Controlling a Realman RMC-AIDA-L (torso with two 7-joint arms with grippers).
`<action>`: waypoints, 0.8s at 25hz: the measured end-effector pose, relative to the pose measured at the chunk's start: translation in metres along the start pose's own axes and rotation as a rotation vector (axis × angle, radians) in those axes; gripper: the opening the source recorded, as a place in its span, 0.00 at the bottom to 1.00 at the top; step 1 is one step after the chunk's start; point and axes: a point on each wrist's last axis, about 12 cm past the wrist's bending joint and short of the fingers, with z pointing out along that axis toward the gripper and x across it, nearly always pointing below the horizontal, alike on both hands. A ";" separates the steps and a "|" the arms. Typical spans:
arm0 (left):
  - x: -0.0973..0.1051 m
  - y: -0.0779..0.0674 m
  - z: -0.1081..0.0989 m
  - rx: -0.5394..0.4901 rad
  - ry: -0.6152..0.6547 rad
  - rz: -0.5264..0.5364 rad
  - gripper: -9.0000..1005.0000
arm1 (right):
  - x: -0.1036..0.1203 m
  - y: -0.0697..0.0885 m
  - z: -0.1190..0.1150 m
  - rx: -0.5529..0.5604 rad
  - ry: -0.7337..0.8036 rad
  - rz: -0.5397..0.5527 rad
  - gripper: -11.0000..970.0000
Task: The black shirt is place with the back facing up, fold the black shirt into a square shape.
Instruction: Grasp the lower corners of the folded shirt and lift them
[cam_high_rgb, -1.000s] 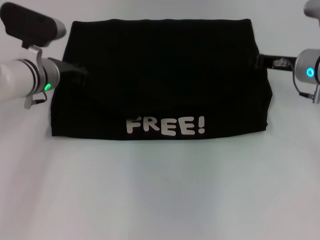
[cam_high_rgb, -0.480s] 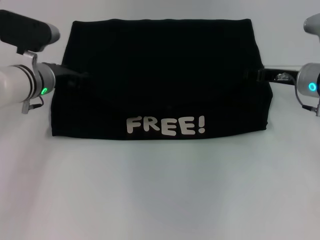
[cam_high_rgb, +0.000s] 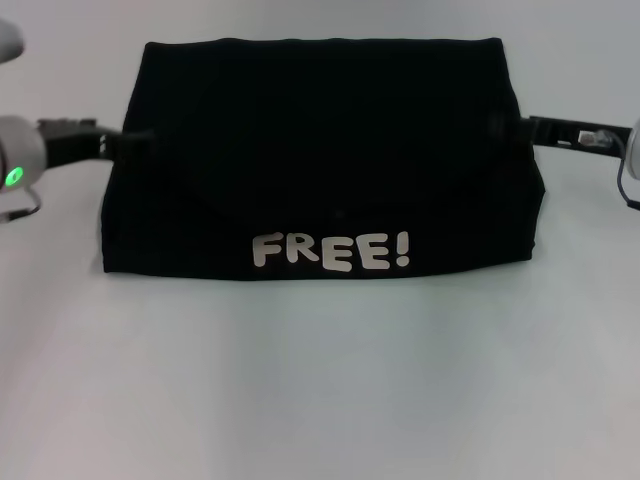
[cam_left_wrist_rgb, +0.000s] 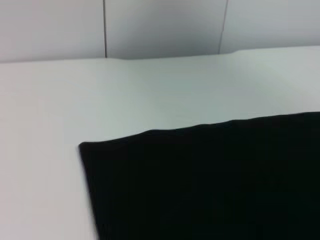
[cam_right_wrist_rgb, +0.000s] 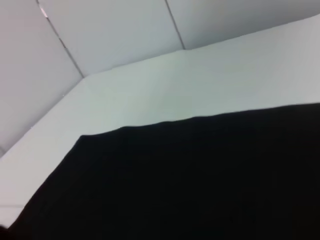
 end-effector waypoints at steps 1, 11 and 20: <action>0.004 0.002 -0.004 0.003 0.010 -0.002 0.86 | 0.003 -0.001 -0.003 -0.014 0.009 0.005 0.56; 0.066 0.021 -0.031 0.035 0.149 -0.055 0.87 | 0.018 -0.010 -0.015 -0.038 0.044 0.038 0.56; 0.078 0.011 -0.020 0.106 0.224 -0.091 0.87 | 0.018 -0.012 -0.015 -0.027 0.048 0.058 0.56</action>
